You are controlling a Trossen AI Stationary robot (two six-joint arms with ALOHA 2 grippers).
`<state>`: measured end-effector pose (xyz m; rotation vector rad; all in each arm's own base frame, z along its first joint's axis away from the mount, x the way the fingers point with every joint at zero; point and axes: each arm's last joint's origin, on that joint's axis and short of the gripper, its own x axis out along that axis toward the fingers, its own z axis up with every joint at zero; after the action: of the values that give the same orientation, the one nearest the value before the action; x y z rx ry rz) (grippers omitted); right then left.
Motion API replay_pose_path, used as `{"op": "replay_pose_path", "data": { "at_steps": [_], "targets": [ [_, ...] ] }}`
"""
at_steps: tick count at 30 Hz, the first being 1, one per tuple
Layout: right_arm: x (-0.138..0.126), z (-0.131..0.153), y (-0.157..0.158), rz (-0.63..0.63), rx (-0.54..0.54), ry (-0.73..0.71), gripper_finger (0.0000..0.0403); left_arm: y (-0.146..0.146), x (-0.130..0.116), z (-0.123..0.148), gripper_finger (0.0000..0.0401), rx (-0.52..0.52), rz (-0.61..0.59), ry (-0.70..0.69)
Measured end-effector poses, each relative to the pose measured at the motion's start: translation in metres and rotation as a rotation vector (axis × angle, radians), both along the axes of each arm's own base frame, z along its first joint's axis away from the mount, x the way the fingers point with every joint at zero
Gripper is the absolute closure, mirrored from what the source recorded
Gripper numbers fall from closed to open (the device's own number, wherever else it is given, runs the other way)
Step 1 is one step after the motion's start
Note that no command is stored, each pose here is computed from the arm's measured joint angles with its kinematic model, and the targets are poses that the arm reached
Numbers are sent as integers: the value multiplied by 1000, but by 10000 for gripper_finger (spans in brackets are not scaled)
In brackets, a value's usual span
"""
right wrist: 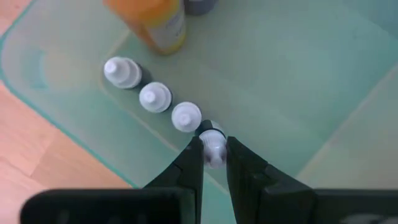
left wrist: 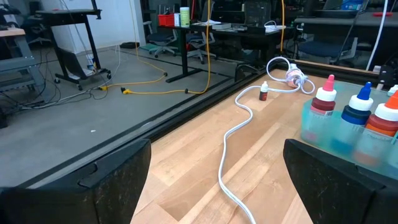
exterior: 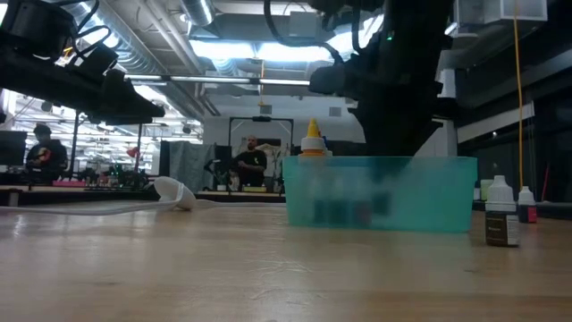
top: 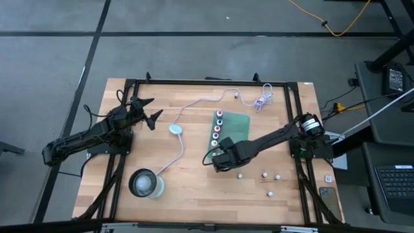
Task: Pick & Place food coloring
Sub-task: Put the small black food coloring bottle into the green bin, then put the small red food coloring bottle into the green bin
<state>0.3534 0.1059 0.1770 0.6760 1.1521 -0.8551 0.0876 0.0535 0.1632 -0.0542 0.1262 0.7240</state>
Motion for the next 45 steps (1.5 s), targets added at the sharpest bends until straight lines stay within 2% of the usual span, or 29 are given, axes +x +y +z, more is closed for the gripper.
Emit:
{"op": "replay_pose_path", "data": {
  "at_steps": [17,27,34,45],
  "targets": [
    [2,-6,1,50,18,20,346,0,0,0,40,0,0,0],
    [2,-6,2,50,34,25,305,0,0,0,40,0,0,0],
    [2,-6,2,54,48,30,302,0,0,0,40,0,0,0],
    [10,23,5,100,40,26,302,0,0,0,40,0,0,0]
  ]
}}
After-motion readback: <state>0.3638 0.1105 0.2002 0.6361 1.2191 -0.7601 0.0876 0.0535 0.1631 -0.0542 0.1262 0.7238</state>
